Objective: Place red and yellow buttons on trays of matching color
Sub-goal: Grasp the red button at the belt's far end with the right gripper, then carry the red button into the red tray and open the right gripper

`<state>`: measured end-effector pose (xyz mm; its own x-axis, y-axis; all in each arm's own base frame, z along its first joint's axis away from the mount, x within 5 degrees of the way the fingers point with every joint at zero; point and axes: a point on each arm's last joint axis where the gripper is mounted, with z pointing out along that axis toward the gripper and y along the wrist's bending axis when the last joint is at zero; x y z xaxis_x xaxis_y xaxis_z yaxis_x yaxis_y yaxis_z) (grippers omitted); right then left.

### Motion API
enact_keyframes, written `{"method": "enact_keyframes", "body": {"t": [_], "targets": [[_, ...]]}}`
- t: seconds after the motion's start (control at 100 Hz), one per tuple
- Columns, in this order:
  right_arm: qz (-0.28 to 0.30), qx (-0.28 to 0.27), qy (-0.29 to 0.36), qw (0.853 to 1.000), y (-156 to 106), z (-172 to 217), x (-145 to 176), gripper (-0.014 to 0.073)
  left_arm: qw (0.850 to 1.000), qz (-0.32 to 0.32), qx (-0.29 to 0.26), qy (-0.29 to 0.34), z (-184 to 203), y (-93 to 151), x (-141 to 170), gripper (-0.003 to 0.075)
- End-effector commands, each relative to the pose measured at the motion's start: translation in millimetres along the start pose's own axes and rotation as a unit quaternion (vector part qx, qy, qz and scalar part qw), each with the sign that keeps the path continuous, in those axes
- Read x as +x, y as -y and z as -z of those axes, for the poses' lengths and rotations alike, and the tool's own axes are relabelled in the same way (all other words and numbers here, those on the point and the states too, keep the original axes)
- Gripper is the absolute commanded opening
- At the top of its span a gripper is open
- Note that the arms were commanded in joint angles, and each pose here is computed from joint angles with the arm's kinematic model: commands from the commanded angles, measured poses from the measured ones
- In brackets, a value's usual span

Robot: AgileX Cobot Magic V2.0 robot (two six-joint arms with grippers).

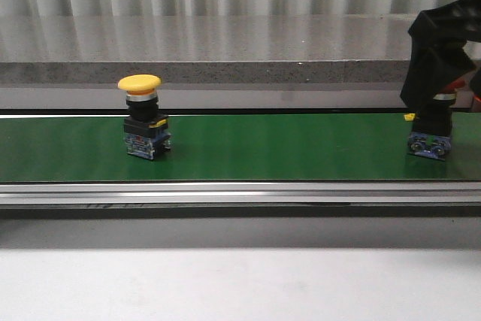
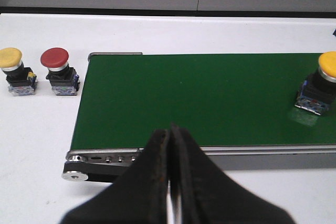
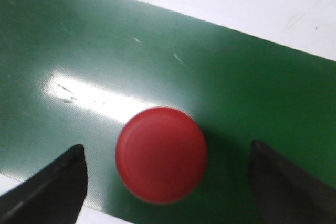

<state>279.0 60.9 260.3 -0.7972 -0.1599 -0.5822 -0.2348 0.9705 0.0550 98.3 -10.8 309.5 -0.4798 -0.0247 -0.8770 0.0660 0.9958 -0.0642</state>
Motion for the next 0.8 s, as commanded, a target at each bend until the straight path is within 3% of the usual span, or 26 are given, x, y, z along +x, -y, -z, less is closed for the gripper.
{"method": "enact_keyframes", "body": {"t": [0.0, 0.14, 0.21, 0.49, 0.65, 0.79], "targets": [[0.006, 0.002, 0.050, 0.999, -0.5, 9.1, -17.9, 0.0465, 0.999, -0.003, 0.008, 0.049, 4.5, 1.9, -13.8, -0.0020], [0.005, 0.001, 0.044, 0.999, -0.1, 7.6, -19.1, 0.0205, 0.999, -0.003, 0.008, 0.049, 4.5, 1.9, -13.8, -0.0020], [0.005, 0.001, 0.036, 0.999, 0.0, 7.5, -17.7, 0.0138, 0.999, -0.003, 0.008, 0.049, 4.5, 1.9, -13.8, -0.0020], [-0.032, 0.022, 0.014, 0.999, 28.3, 32.2, -35.4, 0.0132, 0.999, -0.003, 0.008, 0.049, 4.5, 1.9, -13.8, -0.0020], [-0.087, 0.055, 0.029, 0.994, 62.2, 62.0, -52.7, 0.0132, 0.999, -0.003, 0.008, 0.049, 4.5, 1.9, -13.8, -0.0020], [-0.154, 0.100, 0.073, 0.980, 101.8, 84.5, -59.0, 0.0132, 0.999, -0.003, 0.008, 0.049, 4.5, 1.9, -13.8, -0.0020]]}}
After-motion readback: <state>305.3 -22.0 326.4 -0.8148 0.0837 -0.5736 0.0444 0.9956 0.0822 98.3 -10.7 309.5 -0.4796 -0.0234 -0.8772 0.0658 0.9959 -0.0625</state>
